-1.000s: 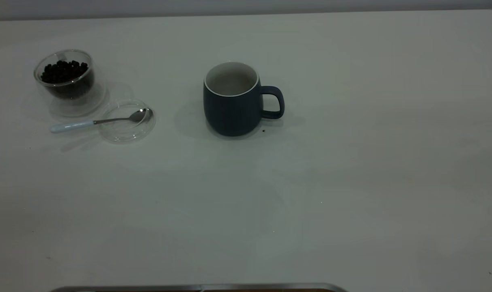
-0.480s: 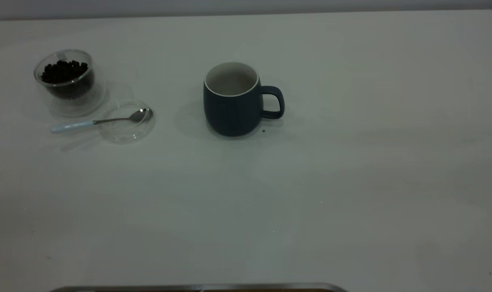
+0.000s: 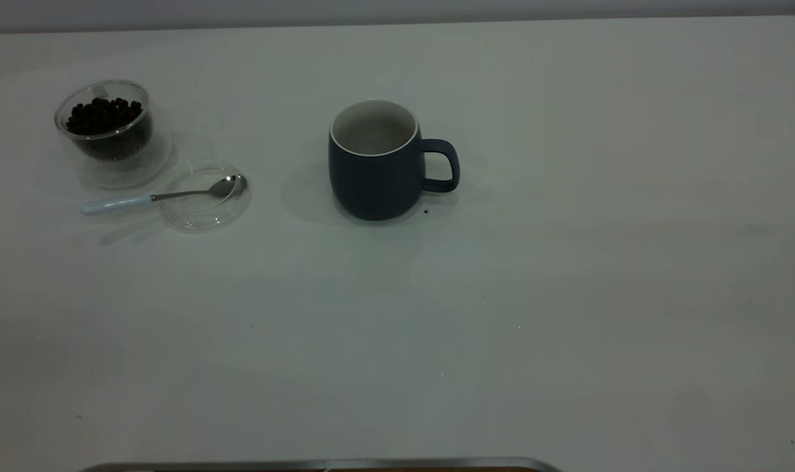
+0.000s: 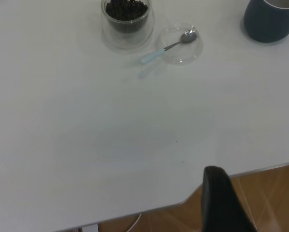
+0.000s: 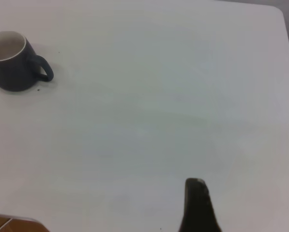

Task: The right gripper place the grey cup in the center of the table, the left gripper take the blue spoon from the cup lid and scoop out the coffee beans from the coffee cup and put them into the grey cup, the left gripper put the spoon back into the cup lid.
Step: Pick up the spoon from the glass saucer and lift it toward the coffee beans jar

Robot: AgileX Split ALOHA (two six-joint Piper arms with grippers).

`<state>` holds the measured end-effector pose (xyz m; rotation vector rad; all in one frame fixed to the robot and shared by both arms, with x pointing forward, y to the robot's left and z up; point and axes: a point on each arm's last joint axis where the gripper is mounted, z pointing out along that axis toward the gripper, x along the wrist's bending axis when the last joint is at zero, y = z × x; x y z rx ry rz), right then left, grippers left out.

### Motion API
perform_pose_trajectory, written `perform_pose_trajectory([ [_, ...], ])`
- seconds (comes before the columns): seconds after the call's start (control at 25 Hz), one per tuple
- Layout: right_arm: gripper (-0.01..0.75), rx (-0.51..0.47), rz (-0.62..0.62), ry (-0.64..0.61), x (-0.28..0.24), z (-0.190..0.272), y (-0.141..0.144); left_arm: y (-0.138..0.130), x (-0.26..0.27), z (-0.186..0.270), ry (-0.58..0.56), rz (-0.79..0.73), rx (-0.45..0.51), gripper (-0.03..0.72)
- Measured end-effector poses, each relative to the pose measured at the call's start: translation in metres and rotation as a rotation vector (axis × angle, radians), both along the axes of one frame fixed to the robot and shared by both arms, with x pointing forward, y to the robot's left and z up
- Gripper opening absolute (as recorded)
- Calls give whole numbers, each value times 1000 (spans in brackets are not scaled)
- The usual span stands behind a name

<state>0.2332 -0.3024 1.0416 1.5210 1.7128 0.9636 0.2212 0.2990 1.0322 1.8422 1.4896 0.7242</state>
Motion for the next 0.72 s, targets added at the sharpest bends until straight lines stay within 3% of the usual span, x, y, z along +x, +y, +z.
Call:
perform_pose_trajectory([
  [0.72, 542, 0, 0, 0, 0, 0, 0, -2, 0, 0, 1, -2, -40, 430],
])
